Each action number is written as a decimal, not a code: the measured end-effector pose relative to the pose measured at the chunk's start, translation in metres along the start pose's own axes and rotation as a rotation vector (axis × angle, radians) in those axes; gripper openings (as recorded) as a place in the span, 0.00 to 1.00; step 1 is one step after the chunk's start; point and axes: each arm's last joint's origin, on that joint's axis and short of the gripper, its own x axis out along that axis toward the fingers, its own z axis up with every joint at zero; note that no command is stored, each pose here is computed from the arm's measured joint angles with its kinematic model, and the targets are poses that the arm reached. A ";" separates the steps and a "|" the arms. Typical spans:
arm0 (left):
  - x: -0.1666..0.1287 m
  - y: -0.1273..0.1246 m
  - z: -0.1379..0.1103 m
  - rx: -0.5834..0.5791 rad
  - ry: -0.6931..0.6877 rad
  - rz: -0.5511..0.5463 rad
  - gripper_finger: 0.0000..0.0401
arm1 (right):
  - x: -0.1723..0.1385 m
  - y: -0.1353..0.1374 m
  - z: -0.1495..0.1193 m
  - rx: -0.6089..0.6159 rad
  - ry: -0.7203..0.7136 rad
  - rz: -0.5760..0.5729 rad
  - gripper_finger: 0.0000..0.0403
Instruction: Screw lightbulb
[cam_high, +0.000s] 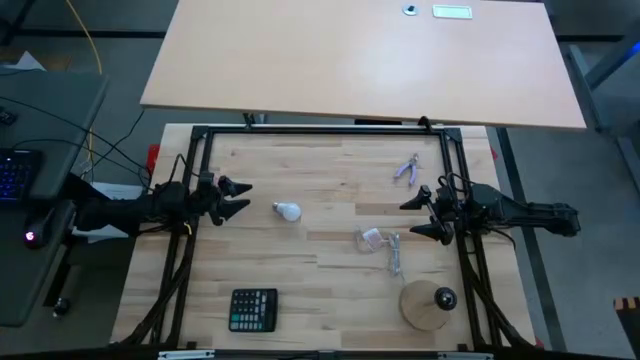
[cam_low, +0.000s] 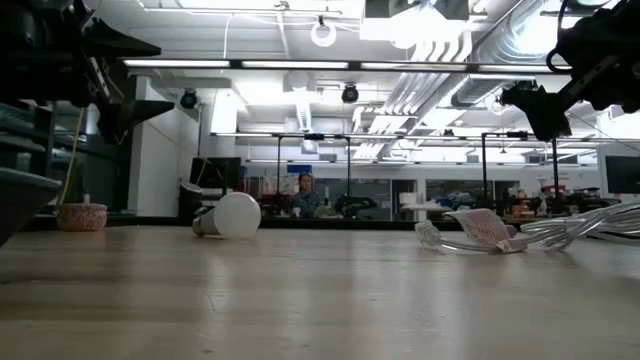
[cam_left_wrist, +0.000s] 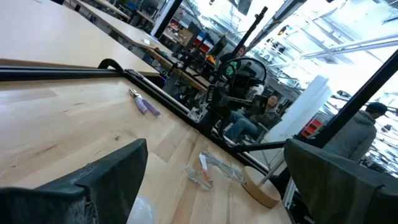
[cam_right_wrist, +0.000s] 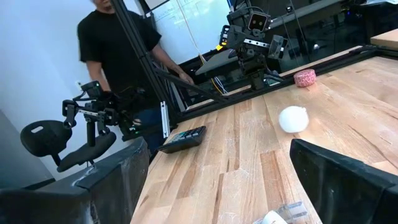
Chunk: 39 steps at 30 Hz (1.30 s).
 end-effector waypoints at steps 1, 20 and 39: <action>0.000 0.000 0.000 0.000 0.000 0.000 0.92 | 0.000 0.000 0.000 0.000 0.000 0.000 0.94; 0.000 0.000 0.000 0.000 0.000 0.000 0.92 | 0.000 0.000 0.000 0.000 0.000 0.000 0.94; 0.000 -0.001 0.001 -0.040 -0.005 -0.006 0.92 | 0.000 0.000 0.000 0.000 0.000 0.000 0.94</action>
